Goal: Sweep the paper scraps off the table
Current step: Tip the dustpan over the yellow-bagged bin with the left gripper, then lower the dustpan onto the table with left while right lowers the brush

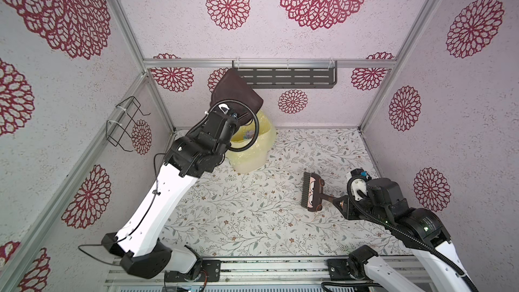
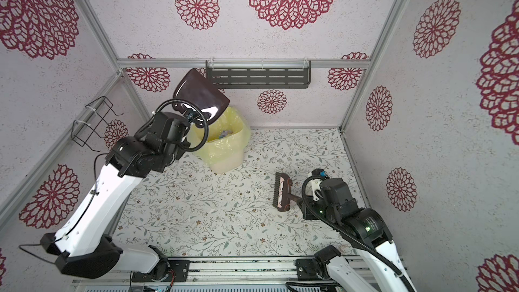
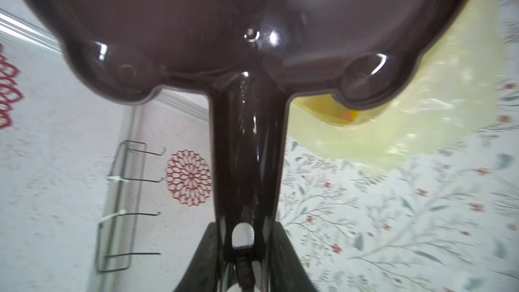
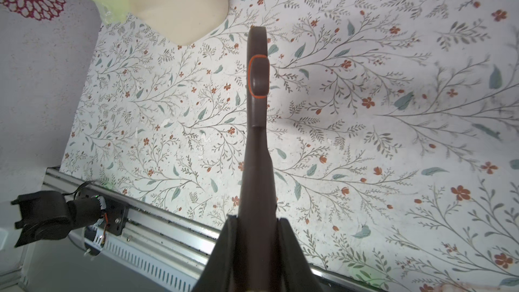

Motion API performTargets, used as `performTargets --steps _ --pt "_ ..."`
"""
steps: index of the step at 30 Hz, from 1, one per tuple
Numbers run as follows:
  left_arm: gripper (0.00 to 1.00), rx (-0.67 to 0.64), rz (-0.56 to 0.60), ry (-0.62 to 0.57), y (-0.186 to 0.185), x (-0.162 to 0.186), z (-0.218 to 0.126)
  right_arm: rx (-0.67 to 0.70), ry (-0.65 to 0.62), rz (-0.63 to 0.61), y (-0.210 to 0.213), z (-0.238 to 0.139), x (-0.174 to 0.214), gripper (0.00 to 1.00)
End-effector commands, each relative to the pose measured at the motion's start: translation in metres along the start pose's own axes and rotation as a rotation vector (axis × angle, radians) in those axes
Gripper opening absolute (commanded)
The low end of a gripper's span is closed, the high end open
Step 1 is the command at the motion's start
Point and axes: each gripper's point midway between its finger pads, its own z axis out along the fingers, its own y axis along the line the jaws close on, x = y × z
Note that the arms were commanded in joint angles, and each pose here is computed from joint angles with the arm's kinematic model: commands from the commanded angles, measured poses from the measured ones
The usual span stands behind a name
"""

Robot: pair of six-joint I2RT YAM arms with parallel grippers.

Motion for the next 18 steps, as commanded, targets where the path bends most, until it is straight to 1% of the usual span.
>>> performTargets --steps 1,3,6,9,14,18 --pt "0.0 0.201 -0.193 0.023 -0.052 0.024 -0.006 0.063 -0.169 -0.001 -0.009 -0.005 -0.034 0.0" --pt "0.0 0.239 -0.247 0.049 -0.068 0.046 -0.012 0.1 -0.21 -0.004 -0.014 -0.006 -0.043 0.0" --pt "0.0 0.331 -0.342 0.072 -0.096 0.072 -0.022 0.162 -0.259 -0.015 -0.024 -0.006 -0.056 0.0" --pt "0.0 0.366 -0.413 0.091 -0.11 0.098 -0.029 0.206 -0.282 -0.005 -0.032 0.0 -0.067 0.0" --pt "0.0 0.387 -0.496 0.12 -0.12 0.125 -0.034 0.183 -0.288 0.06 -0.044 0.024 -0.074 0.0" --pt "0.0 0.411 -0.546 0.147 -0.131 0.138 -0.033 0.158 -0.312 0.149 -0.063 0.038 -0.075 0.0"
